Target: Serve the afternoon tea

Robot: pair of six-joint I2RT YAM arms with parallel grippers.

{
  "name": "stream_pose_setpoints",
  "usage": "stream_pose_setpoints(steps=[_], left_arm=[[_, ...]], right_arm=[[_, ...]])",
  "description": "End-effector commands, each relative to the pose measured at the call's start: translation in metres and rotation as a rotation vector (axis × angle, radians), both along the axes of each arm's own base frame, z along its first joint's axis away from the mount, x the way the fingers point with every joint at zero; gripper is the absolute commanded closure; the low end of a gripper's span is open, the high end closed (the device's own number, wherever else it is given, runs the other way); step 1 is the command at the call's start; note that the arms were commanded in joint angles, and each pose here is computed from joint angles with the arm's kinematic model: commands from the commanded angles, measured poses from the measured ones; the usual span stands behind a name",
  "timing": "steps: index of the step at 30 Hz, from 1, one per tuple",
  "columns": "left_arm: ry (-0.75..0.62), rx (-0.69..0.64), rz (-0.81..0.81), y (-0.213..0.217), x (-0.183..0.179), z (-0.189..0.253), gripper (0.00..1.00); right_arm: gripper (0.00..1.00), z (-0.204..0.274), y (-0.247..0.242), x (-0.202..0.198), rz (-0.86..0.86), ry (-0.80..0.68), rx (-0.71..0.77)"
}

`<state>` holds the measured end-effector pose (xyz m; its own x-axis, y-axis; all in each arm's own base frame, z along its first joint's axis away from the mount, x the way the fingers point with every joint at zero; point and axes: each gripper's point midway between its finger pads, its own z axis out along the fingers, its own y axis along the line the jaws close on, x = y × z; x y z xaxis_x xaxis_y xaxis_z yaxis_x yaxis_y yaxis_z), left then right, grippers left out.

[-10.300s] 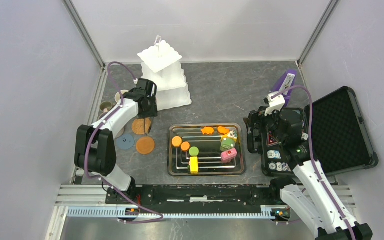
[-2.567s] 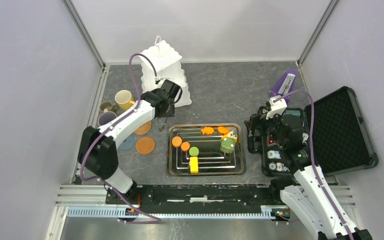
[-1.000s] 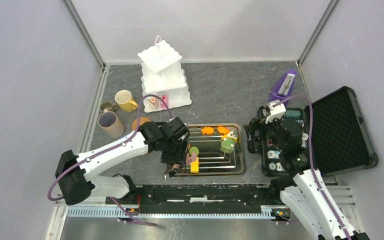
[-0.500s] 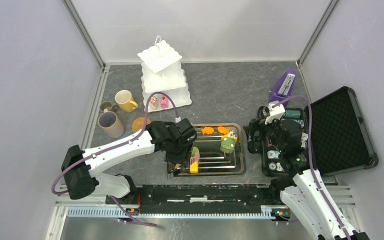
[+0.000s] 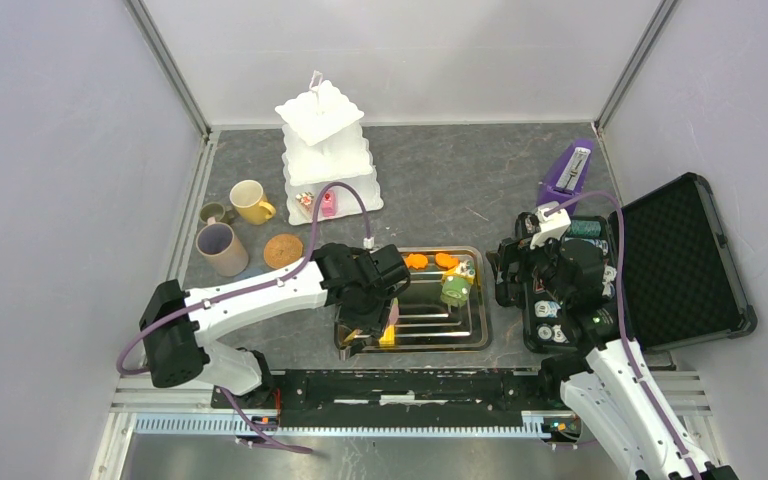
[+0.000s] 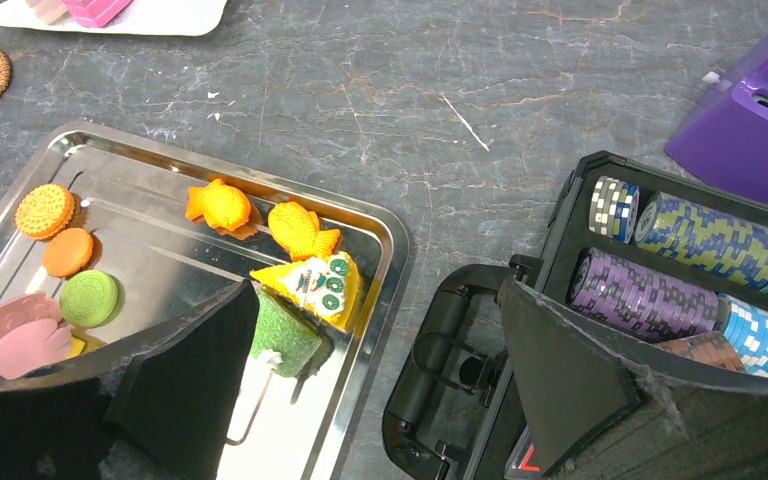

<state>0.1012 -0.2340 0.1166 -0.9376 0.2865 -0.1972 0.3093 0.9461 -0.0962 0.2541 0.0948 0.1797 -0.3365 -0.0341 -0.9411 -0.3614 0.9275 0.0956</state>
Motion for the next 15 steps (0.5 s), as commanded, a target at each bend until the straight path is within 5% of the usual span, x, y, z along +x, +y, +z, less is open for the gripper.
stream_pose_setpoints(steps=[1, 15], left_arm=[[-0.038, -0.008, 0.023, -0.006, 0.005, 0.011, 0.63], [-0.062, -0.031, 0.011, -0.006, 0.007, 0.024, 0.93]], right_arm=[[0.02, 0.008, 0.002, 0.002, 0.006, -0.032, 0.017], [0.02, 0.004, 0.002, 0.002, 0.003, -0.021, 0.019]])
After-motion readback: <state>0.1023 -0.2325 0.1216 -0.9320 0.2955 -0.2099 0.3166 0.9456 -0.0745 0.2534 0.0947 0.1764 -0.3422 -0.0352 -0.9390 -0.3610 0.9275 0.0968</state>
